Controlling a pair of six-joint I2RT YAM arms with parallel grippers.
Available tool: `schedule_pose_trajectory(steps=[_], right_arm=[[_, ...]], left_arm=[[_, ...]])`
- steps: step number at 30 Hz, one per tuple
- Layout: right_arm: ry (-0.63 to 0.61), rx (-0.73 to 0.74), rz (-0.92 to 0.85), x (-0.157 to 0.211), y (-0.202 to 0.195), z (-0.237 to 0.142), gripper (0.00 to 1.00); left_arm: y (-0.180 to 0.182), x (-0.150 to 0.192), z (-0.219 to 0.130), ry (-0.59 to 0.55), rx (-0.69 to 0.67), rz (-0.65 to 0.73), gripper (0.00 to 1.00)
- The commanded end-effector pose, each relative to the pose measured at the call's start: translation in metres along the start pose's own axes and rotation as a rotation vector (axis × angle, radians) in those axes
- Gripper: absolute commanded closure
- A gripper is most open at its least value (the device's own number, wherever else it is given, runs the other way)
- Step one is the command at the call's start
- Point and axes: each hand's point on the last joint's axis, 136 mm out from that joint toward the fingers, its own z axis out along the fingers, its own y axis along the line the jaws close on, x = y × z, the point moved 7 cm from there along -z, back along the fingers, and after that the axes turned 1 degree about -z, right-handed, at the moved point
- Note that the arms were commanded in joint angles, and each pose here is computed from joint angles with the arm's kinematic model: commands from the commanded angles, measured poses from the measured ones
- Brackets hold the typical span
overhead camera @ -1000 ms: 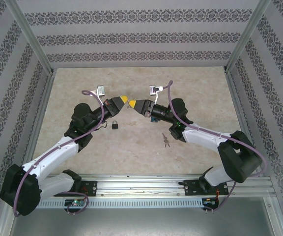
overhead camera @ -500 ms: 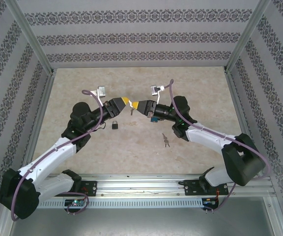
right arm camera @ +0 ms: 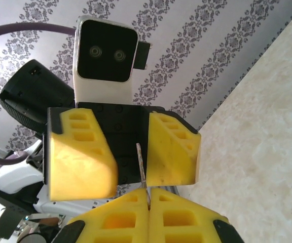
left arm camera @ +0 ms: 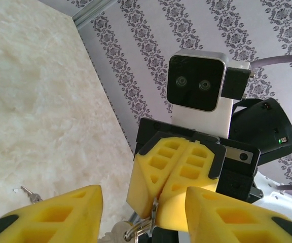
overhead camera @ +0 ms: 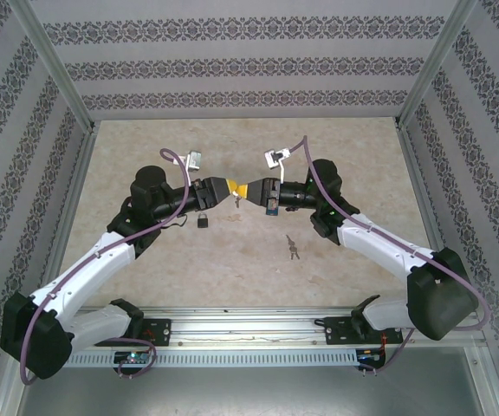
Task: Unlock with the key
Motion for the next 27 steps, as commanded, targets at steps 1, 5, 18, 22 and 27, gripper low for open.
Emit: schedule_pose_trajectory(steps=[1,5,18,22,27], right_arm=[[0.026,-0.037,-0.056,-0.0059,0.0125,-0.0024,1.00],[0.041,-0.032,-0.050,-0.0062,0.0109,-0.0046,1.00],[0.050,-0.032,-0.043,-0.0091,0.0083,-0.0078,1.00],[0.057,-0.050,-0.051,-0.0091,0.0106,-0.0076,1.00],[0.073,-0.054,-0.049,-0.0078,0.0108,-0.0080,1.00]], left_arm=[[-0.0108,-0.0052,-0.0049,-0.003,0.017,0.048,0.61],[-0.0113,-0.0042,-0.0071,-0.004,0.016,0.050,0.66],[-0.0111,-0.0035,-0.0051,0.002,0.063,0.055,1.00],[-0.0090,-0.0037,-0.0030,-0.007,0.079,0.043,1.00],[-0.0062,-0.0032,-0.0041,-0.024,0.069,0.034,0.77]])
